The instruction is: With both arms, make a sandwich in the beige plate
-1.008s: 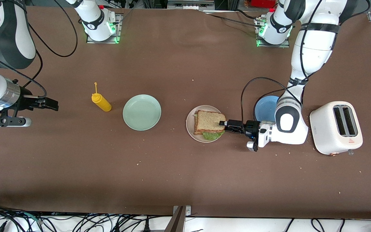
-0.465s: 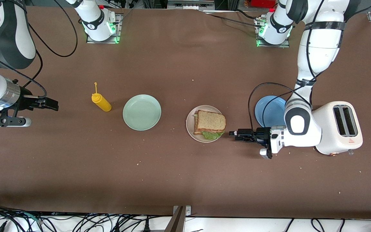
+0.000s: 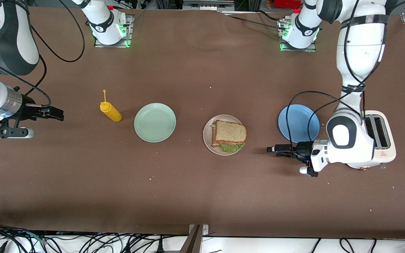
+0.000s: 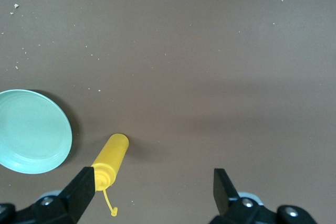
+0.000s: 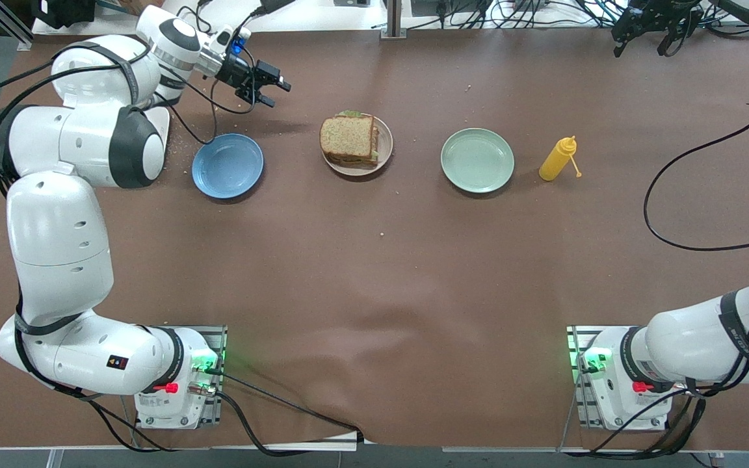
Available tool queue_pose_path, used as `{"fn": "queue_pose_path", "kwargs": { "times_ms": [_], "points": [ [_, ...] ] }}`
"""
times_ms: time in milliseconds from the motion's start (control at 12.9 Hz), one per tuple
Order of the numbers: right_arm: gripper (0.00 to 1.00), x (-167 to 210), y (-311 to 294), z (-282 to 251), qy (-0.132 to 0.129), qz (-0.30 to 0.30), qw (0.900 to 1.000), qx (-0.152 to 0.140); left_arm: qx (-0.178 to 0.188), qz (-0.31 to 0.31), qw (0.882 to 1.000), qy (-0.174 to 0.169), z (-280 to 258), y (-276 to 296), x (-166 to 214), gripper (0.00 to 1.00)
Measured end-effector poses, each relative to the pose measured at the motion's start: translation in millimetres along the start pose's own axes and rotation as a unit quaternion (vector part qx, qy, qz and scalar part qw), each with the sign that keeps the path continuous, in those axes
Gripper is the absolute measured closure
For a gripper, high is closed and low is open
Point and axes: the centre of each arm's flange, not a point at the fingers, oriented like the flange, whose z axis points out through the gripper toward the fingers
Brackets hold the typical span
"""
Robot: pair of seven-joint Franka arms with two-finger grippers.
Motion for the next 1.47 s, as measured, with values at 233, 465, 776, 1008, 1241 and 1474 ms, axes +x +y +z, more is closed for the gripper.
{"fn": "queue_pose_path", "kwargs": {
  "times_ms": [233, 465, 776, 1008, 1241, 1474],
  "points": [
    [0.0, 0.0, 0.0, -0.1, 0.0, 0.0, 1.0, 0.0, 0.075, 0.002, 0.997, -0.009, -58.8, 14.0, -0.9, 0.0],
    [0.0, 0.0, -0.8, -0.3, 0.0, 0.002, 1.0, 0.005, 0.118, 0.004, 0.993, -0.016, -118.4, 11.4, -13.1, 0.0],
    [0.0, -0.1, -2.6, -0.8, 0.0, 0.004, 1.0, 0.016, 0.225, -0.022, 0.974, -0.031, -177.7, 10.9, -30.8, 0.0],
    [0.0, -0.2, -2.6, -1.4, 0.001, 0.005, 1.0, 0.017, 0.305, -0.043, 0.95, -0.052, -204.8, 37.9, -44.3, 0.0],
    [0.0, -0.3, -2.6, -2.4, 0.002, 0.005, 1.0, 0.017, 0.347, -0.044, 0.934, -0.074, -238.5, 72.2, -54.5, 0.0],
    [0.0, -0.8, -2.6, -4.4, 0.004, 0.005, 1.0, 0.017, 0.372, -0.048, 0.923, -0.086, -260.9, 89.3, -61.2, 0.0]
  ]
}}
